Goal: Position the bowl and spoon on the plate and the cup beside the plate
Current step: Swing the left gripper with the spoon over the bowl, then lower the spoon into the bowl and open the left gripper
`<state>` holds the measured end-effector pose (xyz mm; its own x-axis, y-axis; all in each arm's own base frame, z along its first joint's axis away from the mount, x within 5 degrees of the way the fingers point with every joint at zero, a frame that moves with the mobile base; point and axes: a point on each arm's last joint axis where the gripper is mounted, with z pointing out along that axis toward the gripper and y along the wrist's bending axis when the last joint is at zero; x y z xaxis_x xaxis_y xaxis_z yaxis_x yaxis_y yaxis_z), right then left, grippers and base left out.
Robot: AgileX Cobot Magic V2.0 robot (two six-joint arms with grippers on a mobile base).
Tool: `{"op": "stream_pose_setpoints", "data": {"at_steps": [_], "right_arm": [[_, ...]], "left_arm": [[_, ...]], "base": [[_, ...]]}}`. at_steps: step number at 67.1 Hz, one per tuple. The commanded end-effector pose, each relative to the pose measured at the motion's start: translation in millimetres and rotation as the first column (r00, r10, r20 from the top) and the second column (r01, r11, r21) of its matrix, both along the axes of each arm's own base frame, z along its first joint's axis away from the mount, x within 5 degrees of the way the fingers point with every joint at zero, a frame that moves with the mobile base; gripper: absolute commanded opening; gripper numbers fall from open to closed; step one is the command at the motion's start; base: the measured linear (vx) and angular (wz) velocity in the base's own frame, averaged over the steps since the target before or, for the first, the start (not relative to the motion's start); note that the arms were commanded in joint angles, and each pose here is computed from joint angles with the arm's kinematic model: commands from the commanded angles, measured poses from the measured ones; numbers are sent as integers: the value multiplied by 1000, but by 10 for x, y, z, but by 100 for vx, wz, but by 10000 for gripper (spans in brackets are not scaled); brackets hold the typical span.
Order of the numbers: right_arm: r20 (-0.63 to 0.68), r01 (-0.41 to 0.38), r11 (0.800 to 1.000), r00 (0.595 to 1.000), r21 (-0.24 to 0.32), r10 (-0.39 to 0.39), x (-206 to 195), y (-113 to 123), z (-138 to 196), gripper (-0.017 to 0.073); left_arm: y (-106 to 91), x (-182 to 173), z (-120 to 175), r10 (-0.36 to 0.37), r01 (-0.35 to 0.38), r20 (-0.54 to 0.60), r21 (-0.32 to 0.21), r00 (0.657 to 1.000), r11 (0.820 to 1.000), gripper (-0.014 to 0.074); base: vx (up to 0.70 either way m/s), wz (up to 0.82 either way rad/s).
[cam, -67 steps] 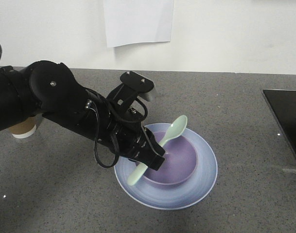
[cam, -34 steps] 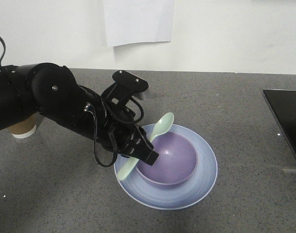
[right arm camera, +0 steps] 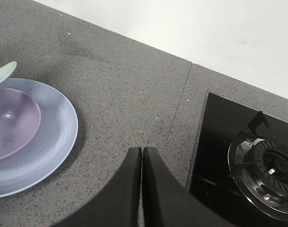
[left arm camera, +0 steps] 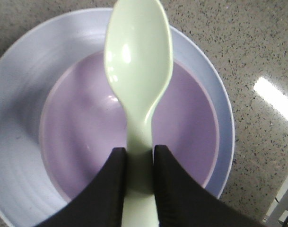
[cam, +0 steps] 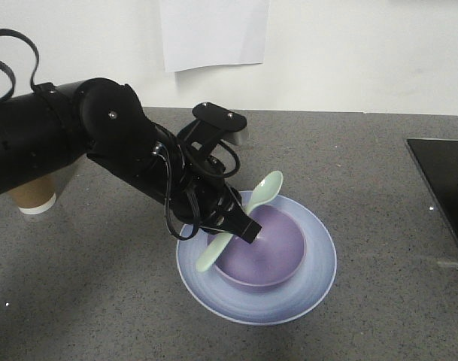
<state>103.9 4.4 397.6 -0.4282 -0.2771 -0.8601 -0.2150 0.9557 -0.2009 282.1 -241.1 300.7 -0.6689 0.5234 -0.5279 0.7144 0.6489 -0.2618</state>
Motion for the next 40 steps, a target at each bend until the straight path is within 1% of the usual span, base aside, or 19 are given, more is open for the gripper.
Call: {"op": "stream_pose_setpoints", "data": {"at_steps": [1,14,22,31,40], "right_arm": [[90,18,1000,996,3,-18,9,-9,129,-6],[91,18,1000,996,4,-18,9,-9,130,-6],[92,18,1000,996,4,-18,10,-10,131,-6],[92,18,1000,996,4,-18,10,-10,131,-6],[92,18,1000,996,4,-18,10,-10,131,-6]], "left_arm": [[-19,-47,263,17,-13,43,-87,999,996,21],[-18,-49,261,15,-12,41,-86,999,996,27],[-16,-56,257,11,-8,34,-81,999,997,50],[-16,-57,257,11,-8,33,-81,999,997,109],[-19,-58,259,12,-10,29,-86,999,996,201]], "base": [[0,0],[0,0],[0,0],[0,0],[0,0]]}}
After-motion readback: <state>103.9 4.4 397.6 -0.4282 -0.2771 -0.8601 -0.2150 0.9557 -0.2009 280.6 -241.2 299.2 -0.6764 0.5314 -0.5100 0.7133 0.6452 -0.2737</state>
